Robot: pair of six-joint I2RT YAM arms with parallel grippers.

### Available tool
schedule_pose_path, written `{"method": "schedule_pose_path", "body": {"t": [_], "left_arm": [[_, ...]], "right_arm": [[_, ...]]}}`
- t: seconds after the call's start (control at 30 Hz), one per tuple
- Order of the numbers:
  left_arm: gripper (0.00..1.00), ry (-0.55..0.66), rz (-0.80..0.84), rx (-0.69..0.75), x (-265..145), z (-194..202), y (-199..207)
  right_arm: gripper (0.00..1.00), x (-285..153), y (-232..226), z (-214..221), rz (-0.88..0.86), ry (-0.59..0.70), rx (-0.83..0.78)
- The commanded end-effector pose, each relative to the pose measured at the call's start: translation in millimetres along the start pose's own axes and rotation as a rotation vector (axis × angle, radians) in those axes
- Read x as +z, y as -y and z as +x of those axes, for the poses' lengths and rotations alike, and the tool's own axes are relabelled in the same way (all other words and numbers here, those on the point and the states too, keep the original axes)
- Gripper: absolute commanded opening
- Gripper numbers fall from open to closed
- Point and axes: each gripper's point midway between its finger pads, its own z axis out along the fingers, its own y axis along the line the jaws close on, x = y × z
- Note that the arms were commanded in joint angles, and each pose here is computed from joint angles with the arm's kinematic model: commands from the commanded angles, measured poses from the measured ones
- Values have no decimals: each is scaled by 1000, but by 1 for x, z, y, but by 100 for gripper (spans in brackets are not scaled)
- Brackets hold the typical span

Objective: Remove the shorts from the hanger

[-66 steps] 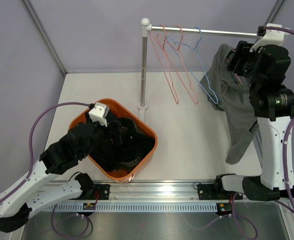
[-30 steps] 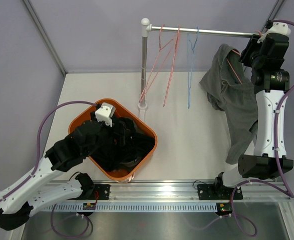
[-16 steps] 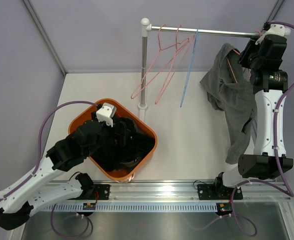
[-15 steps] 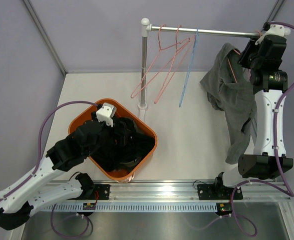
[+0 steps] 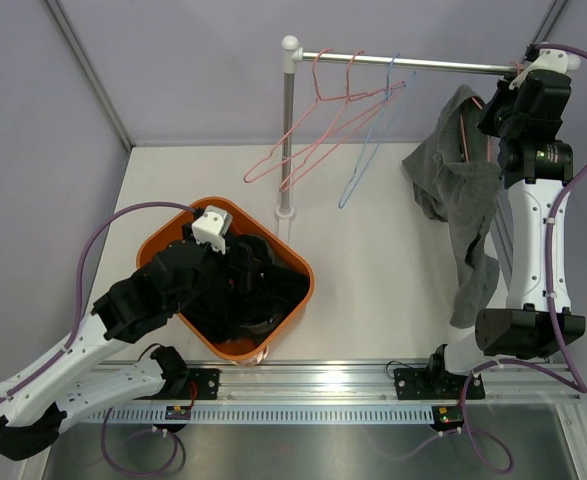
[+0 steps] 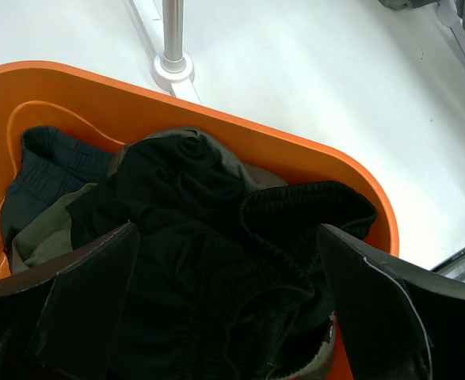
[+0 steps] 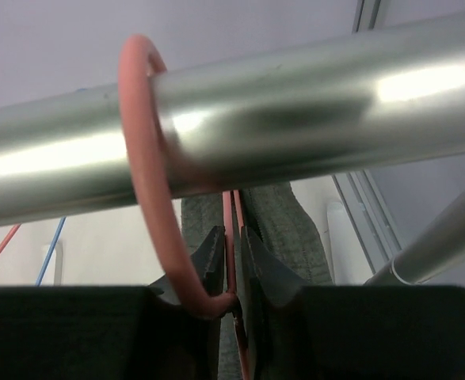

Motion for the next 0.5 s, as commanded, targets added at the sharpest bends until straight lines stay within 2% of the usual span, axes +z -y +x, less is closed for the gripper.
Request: {"method": "schedule_pose_path", "body": {"t": [0.0,0.03,0.1,0.33,0.47], "left_arm": [[99,41,35,-24,0,-10,7],[99,41,35,-24,0,-10,7],[99,40,35,-25,1,-10,7],[99,45,40,-27,0,-11,8],[99,48,38,-30,0,-13,8]], "right_arm": [[18,-9,-7,-22,-36,71,14],[9,-10,-7,-23,-37,74,14],[1,-11,-7,-24,-35,74,11],[0,-27,-11,-42,-55,108,12],[0,-50,-19,-75,-83,180,21]]}}
